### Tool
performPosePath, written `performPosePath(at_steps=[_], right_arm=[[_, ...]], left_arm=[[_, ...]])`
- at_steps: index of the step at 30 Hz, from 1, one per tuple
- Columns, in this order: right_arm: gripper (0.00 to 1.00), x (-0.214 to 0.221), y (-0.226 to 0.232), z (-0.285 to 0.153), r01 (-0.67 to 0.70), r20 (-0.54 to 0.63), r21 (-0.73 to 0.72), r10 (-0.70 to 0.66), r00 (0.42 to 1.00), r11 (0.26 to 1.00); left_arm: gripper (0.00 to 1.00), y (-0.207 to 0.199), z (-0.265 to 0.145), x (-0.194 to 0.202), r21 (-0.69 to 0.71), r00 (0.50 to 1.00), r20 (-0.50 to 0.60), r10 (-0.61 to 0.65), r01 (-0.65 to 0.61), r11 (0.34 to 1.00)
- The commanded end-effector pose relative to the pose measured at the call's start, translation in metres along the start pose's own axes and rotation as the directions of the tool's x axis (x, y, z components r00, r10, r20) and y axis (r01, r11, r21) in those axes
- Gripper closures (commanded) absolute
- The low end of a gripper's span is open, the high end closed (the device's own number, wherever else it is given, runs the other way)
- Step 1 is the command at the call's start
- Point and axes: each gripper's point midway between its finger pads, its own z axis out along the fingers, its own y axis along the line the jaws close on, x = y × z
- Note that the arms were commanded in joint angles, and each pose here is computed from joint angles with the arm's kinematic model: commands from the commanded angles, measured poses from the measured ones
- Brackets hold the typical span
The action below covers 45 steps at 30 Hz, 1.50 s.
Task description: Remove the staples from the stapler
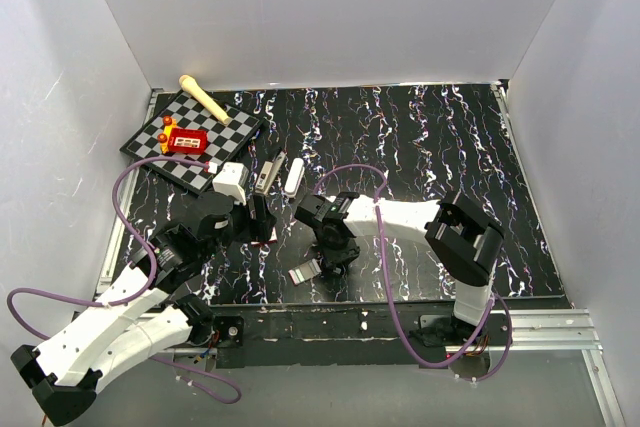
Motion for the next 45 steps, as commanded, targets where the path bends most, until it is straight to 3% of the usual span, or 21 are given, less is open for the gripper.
performPosePath(at_steps=[1,17,26,33,45], right_arm=[[0.55,-0.007,-0.011,-0.008,-0.058,0.041,0.056,0.056,0.998,0.997],[0.55,-0.011,-0.016,-0.028,-0.085,0.14,0.006,0.083,0.987,0.996],[0.55,-0.006,0.005,-0.024,-0.095,0.085,-0.045,0.099,0.991,0.994],[0.48,-0.005,0.014,-0.022,-0.152,0.067,-0.073,0.156,0.985,0.986],[0.46,-0.001,0.012,-0.013,-0.227,0.032,-0.014,0.227,0.973,0.974]], left_arm=[[0.31,-0.001,-0.001,-0.006,0.01,1.0,0.024,0.003,-0.003,1.0],[0.31,0.0,-0.001,-0.006,0.006,1.0,0.022,0.003,-0.003,1.0],[0.31,-0.001,-0.001,-0.006,0.008,1.0,0.024,0.002,-0.002,1.0],[0.31,-0.003,-0.003,-0.007,0.026,1.0,0.029,-0.002,0.001,1.0],[0.3,-0.007,-0.005,-0.006,0.049,1.0,0.028,-0.005,0.004,0.999]])
